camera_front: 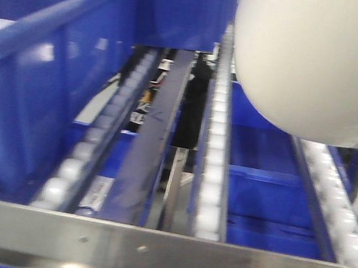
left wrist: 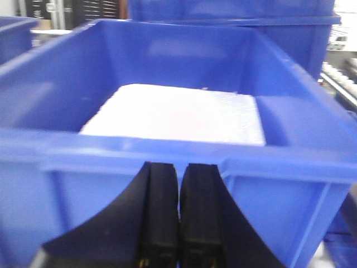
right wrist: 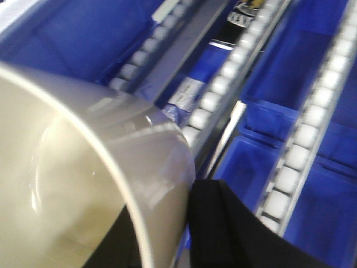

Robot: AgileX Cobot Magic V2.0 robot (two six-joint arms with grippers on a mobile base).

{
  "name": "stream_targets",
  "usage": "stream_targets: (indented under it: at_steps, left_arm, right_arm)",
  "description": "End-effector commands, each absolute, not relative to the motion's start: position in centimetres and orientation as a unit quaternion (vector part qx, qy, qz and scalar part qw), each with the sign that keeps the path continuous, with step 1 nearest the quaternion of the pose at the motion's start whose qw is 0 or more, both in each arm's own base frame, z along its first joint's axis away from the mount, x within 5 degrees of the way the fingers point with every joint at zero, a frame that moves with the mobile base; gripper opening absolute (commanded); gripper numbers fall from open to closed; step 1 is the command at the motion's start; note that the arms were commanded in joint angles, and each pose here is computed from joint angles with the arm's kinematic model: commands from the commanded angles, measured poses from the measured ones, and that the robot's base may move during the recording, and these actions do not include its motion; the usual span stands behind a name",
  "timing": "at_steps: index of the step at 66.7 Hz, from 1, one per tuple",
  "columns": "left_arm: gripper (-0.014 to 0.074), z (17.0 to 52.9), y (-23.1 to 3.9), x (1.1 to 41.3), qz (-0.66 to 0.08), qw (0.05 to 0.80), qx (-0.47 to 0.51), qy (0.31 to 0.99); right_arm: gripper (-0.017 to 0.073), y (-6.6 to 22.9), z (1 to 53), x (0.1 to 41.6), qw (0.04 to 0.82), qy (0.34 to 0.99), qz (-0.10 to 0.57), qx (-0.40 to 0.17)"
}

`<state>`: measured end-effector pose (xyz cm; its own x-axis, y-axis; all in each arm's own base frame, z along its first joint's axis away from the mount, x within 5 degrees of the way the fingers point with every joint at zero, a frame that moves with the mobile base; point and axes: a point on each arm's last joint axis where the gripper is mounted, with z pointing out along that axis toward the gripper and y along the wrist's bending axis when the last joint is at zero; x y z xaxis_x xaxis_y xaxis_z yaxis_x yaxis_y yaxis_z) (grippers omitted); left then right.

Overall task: Move white bin to right shelf second layer
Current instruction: 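Drive up to the shelf, holding the bin above the second-layer rollers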

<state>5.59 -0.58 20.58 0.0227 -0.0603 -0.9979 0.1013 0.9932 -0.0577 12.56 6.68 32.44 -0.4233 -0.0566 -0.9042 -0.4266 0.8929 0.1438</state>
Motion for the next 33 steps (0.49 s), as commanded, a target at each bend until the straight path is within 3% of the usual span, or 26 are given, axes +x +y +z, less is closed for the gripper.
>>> stream_targets:
  at_steps: [1, 33]
  left_arm:
    - [0.0085, 20.13, -0.56, 5.69, -0.065, 0.732, 0.007, 0.678]
    - [0.0085, 20.13, -0.56, 5.69, -0.065, 0.732, 0.007, 0.678]
  right_arm:
    - [0.0055, 6.61, 34.40, 12.77, 0.569, 0.788, 0.190, -0.136]
    - [0.0055, 6.61, 34.40, 12.77, 0.569, 0.788, 0.190, -0.136]
